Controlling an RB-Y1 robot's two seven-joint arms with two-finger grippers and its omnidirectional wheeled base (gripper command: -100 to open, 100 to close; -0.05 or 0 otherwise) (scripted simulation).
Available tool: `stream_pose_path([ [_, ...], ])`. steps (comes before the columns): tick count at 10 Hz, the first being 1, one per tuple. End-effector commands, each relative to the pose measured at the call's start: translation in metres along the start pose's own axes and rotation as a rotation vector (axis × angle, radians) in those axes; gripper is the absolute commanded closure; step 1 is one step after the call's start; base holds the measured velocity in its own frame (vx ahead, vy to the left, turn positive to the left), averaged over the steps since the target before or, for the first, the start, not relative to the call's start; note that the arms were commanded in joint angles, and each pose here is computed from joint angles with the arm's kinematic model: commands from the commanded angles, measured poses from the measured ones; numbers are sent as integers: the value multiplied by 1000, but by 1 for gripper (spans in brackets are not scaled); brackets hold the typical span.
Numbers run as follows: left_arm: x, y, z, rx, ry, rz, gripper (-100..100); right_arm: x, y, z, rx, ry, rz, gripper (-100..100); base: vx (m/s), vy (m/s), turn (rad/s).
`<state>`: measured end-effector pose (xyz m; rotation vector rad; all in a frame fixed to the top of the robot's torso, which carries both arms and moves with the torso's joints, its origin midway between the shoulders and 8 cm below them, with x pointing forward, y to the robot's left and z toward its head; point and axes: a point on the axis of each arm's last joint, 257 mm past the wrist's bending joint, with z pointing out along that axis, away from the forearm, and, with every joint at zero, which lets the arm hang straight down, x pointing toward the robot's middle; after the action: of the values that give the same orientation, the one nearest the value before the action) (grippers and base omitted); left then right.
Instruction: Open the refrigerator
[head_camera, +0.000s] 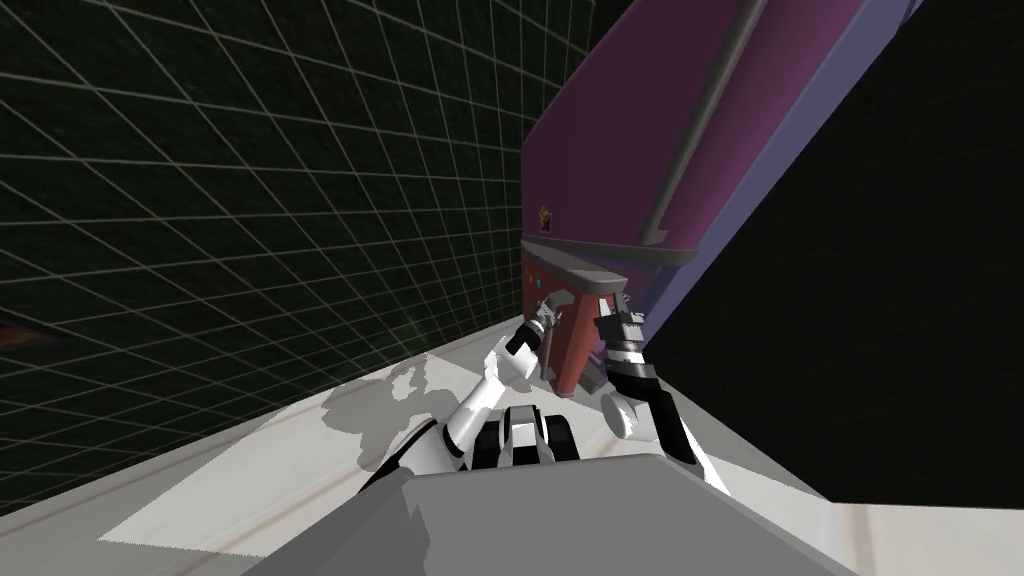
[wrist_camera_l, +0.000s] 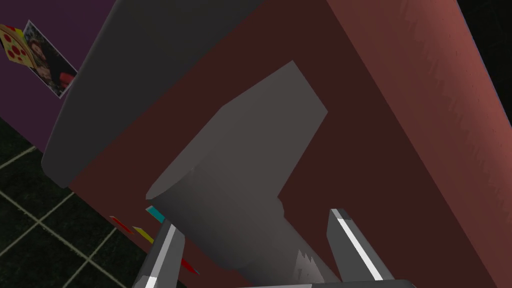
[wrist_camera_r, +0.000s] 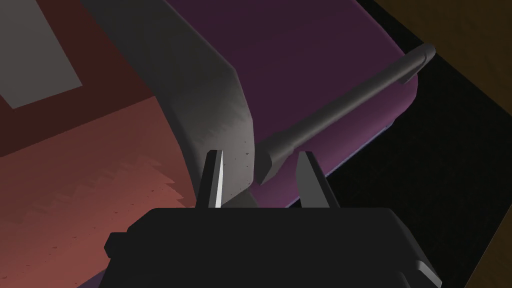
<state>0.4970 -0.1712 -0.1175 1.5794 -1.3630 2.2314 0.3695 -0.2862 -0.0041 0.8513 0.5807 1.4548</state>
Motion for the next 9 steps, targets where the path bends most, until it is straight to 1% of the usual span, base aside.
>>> stream_pose_path([
  [1, 7, -6, 15, -13, 11, 3, 100, 0, 0, 0, 0, 0, 0, 0, -29, 75, 5],
  [2, 9, 16, 20, -51, 28, 50, 100, 0, 0, 0, 0, 0, 0, 0, -3, 201, 131],
  [3, 7, 14, 26, -57, 22, 53, 100, 0, 0, 0, 0, 0, 0, 0, -11, 238, 73],
  [4, 7, 11, 32, -63, 17, 42, 100, 0, 0, 0, 0, 0, 0, 0, -26, 166, 3],
  [5, 17, 7, 37, -61, 34, 46, 100, 0, 0, 0, 0, 0, 0, 0, -28, 79, 1],
  [6, 20, 27, 40, -98, 56, 92, 100, 0, 0, 0, 0, 0, 0, 0, -31, 174, 174],
  [7, 22, 24, 44, -98, 57, 96, 100, 0, 0, 0, 0, 0, 0, 0, -6, 214, 54],
  [8, 18, 21, 49, -103, 44, 89, 100, 0, 0, 0, 0, 0, 0, 0, -1, 161, -25],
  [9, 20, 17, 54, -105, 44, 92, 100, 0, 0, 0, 0, 0, 0, 0, -12, 93, -2],
])
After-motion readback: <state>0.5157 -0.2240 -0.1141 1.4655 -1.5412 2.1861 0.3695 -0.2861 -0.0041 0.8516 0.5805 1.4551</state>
